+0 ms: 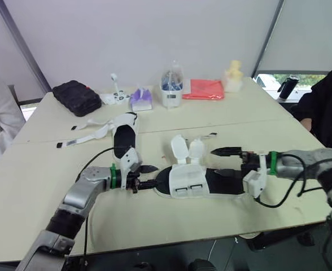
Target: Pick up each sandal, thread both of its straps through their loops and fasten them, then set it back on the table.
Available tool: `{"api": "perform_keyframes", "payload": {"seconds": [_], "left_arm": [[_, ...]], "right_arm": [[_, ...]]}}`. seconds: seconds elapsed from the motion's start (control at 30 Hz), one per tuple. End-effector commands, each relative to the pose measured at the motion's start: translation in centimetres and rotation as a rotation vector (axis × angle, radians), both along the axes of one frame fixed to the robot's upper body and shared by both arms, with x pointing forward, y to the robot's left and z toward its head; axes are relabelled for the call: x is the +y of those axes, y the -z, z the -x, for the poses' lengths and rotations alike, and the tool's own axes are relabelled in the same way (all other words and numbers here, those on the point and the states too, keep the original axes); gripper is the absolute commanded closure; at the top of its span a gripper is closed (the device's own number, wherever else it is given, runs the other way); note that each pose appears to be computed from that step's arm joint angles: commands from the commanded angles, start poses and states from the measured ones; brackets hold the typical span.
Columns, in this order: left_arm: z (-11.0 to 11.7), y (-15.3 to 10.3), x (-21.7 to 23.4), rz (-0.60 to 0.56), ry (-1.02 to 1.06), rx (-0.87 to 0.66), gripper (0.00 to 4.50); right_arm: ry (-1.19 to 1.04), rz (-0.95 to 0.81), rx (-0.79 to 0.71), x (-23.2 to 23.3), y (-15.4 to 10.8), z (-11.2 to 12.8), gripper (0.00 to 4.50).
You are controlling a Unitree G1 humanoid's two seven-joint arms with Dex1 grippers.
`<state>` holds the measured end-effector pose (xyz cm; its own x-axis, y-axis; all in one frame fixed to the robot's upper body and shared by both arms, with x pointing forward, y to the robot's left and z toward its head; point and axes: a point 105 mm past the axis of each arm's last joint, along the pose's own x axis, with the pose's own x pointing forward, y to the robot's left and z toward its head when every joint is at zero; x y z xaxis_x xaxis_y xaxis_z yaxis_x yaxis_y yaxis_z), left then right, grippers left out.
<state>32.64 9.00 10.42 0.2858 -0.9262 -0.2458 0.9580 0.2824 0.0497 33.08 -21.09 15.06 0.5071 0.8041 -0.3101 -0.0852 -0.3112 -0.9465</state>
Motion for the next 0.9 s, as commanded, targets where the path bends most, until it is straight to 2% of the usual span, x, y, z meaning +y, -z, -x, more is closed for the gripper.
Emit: {"api": "perform_keyframes", "payload": {"seconds": [0.03,0.07,0.13,0.2,0.23,0.27,0.33,0.5,0.57,0.7,0.77,0.9], "left_arm": [[0.2,-0.3,-0.8,-0.02,0.065,-0.033,3.92],[0.4,-0.1,-1.1,-0.03,0.08,-0.032,4.46],[0.7,0.3,-1.6,-0.06,0.103,-0.039,4.48],[0.8,0.4,-2.1,-0.068,0.109,-0.035,4.48],[0.9,0.1,-2.6,-0.057,0.112,-0.029,4.48],[1.2,0.1,-3.1,-0.052,0.125,-0.022,4.48],[1.7,0.1,-3.7,-0.052,0.144,-0.015,4.48],[2.4,1.8,-4.0,-0.135,0.163,-0.028,4.48],[2.3,2.2,-4.3,-0.16,0.152,-0.049,4.48],[1.9,2.1,-4.5,-0.144,0.124,-0.062,4.48],[1.8,2.0,-4.6,-0.132,0.11,-0.068,4.48],[1.7,1.9,-5.0,-0.116,0.087,-0.084,4.48]], "right_arm": [[0.168,-0.134,-0.08,-2.5,-3.0,-1.0,0.0],[0.23,-0.187,-0.093,-3.3,-3.7,-1.4,0.0],[0.389,-0.37,-0.101,-5.0,-5.6,-2.9,0.0],[0.524,-0.583,-0.027,-6.2,-6.9,-4.3,0.0],[0.609,-0.776,0.103,-6.8,-7.5,-5.3,0.0],[0.657,-0.955,0.295,-6.7,-7.4,-6.0,0.0],[0.655,-1.126,0.6,-5.3,-6.8,-5.9,0.0],[0.579,-1.275,1.192,0.2,-6.9,-4.4,0.0],[0.707,-1.327,1.369,1.6,-5.6,-5.7,0.0],[0.919,-1.495,1.604,2.0,-4.5,-7.7,0.0],[0.97,-1.651,1.738,2.0,-4.6,-9.0,0.0],[1.081,-1.703,1.804,2.9,-4.0,-10.0,0.0]]}}
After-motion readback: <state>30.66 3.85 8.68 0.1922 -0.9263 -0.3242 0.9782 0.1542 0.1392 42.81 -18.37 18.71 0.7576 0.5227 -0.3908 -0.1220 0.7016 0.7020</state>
